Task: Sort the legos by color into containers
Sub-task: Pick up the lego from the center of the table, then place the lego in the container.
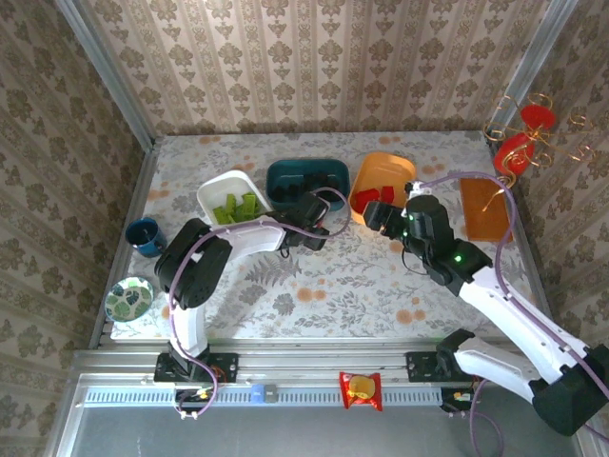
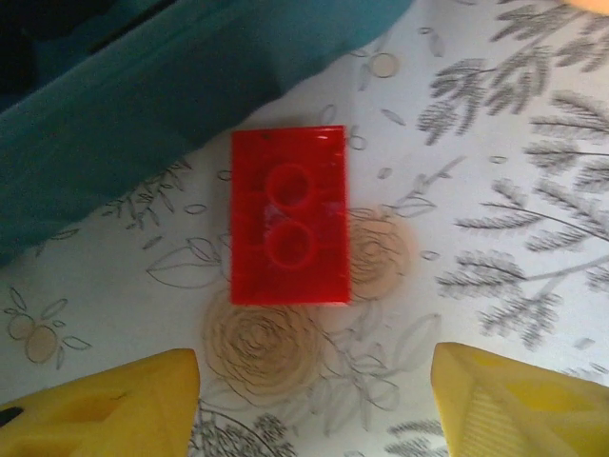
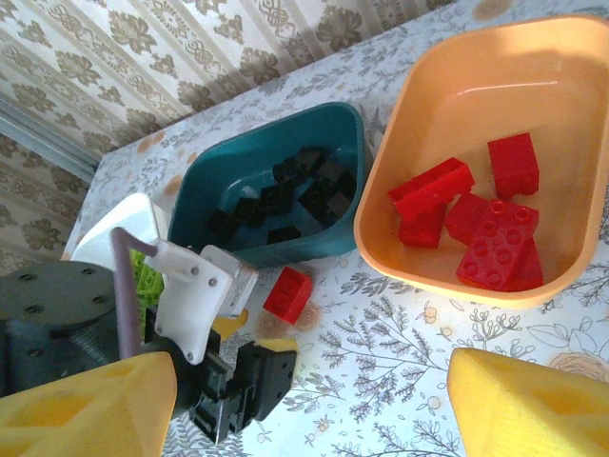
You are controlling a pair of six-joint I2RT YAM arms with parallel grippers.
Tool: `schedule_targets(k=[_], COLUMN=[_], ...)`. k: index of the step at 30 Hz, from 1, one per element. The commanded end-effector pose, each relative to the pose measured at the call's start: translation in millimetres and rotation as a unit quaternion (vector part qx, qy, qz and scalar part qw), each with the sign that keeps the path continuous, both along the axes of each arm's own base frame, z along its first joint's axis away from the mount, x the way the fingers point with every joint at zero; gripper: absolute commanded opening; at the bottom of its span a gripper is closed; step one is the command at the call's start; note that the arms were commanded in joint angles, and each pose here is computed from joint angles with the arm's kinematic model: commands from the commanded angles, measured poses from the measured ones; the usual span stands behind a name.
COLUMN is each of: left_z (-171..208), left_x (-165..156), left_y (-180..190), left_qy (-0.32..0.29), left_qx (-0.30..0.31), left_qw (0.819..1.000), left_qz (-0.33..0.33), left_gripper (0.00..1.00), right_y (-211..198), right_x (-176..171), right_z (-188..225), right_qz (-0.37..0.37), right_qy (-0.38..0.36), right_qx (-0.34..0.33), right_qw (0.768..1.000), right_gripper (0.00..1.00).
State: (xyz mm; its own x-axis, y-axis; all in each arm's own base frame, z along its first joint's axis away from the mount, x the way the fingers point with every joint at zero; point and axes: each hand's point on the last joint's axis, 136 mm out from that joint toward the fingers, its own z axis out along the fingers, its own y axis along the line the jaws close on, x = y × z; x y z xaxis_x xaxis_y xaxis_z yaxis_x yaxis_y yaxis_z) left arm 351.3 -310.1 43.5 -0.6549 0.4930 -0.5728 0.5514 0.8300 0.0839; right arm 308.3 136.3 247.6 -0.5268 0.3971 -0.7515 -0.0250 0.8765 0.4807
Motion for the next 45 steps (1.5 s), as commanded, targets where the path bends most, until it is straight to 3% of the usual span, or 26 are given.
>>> schedule_targets(k=[1, 15, 18, 23, 27, 33, 36, 41, 45], left_z=[6, -15, -22, -22, -5, 70, 93, 91, 84], left_x=[13, 41, 42, 27, 4, -11, -8, 14, 43], left_y=[-8, -11, -9, -12, -21, -70, -109, -161, -179], left_qy=[-0.023, -0.078, -0.081, -0.073, -0.071, -0.052, -0.05, -0.035, -0.032], left_qx=[0.003, 0.017, 0.026, 0.008, -0.013, -0.149, -0.186, -0.205, -0.209], left_qw=[1.0, 0.997, 0.996, 0.997, 0.997, 0.984, 0.974, 0.968, 0.969], left_qz=[-0.009, -0.004, -0.006, -0.021, -0.036, -0.081, -0.116, -0.142, -0.127], left_gripper=[0.66, 0.57, 0.49, 0.23, 0.18, 0.2, 0.2, 0.19, 0.21], right_y=[-11, -20, -23, -31, -43, -69, -74, -80, -83], right_x=[-8, -22, -26, -29, -27, -37, -43, -52, -60], right_z=[-8, 19, 23, 18, -3, -51, -63, -66, -70], right_qz=[-0.017, -0.019, -0.024, -0.036, -0.065, -0.116, -0.122, -0.129, -0.127], right_qy=[0.011, -0.019, -0.027, -0.024, 0.005, 0.066, 0.079, 0.082, 0.092], right_qx=[-0.014, 0.003, 0.009, -0.003, -0.034, -0.071, -0.072, -0.071, -0.074], right_qw=[1.0, 1.0, 0.999, 0.999, 0.997, 0.989, 0.987, 0.986, 0.985], right_gripper=[0.77, 0.78, 0.78, 0.78, 0.79, 0.79, 0.79, 0.79, 0.79])
